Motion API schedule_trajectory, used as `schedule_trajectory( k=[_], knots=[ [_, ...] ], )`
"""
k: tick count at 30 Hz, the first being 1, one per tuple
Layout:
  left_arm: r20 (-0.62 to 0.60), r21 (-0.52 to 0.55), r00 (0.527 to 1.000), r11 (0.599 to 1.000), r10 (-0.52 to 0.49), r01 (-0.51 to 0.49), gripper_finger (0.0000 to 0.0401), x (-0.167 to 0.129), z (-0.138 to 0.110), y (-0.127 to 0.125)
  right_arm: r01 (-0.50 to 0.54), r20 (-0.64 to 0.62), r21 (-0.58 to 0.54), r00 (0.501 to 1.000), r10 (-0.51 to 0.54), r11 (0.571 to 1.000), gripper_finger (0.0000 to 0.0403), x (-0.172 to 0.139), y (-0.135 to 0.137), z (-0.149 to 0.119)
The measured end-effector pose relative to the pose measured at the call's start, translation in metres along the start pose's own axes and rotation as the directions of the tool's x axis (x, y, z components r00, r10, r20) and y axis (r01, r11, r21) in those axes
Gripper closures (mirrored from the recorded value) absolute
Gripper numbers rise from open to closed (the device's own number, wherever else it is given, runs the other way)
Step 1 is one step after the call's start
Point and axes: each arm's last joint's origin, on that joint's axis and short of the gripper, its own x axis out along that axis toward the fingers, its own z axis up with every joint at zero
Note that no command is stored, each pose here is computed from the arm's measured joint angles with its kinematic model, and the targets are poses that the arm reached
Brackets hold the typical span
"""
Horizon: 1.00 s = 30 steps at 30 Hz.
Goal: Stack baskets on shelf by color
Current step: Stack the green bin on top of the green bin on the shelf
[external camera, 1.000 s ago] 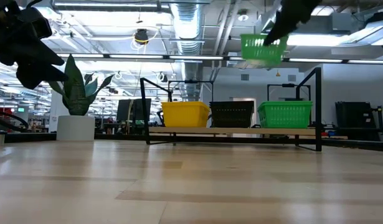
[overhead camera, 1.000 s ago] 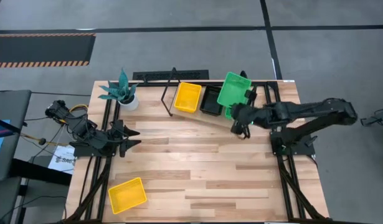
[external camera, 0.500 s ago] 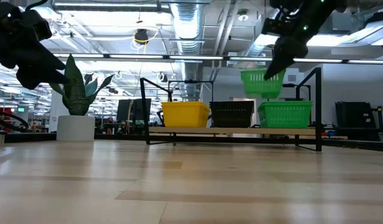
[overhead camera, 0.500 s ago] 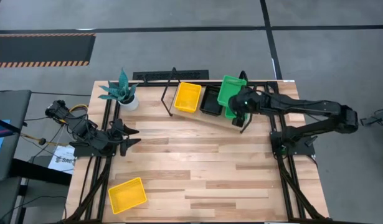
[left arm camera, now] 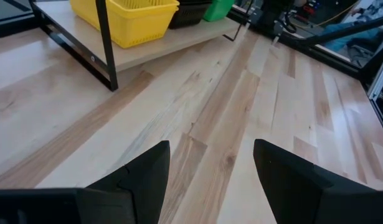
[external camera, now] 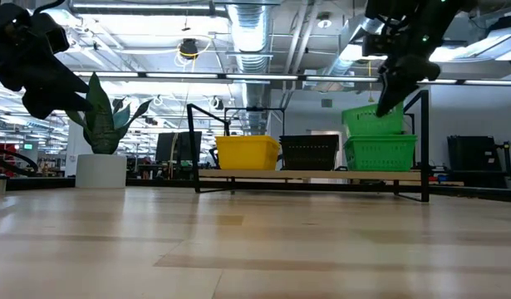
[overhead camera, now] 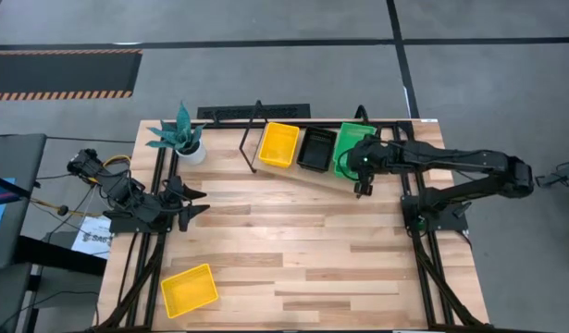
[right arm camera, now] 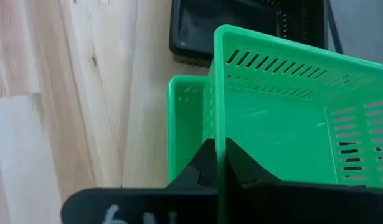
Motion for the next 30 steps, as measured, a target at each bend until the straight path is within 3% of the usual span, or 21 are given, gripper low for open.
schedule_trajectory(
  k=[19,30],
  knots=[
    [0.003,0.000,1.000,1.000,0.003,-0.003,0.0180,0.0001,0.0000,0.0001,-0.010,-0.012,-0.009,1.000,0.010,1.000,0.0370,0.0002,0.0033,-0.0004],
    [0.005,0.000,1.000,1.000,0.005,-0.005,0.0180,0.0001,0.0001,0.0001,-0.008,-0.012,0.021,1.000,0.008,1.000,0.0306,0.0002,0.0029,-0.0004]
  ],
)
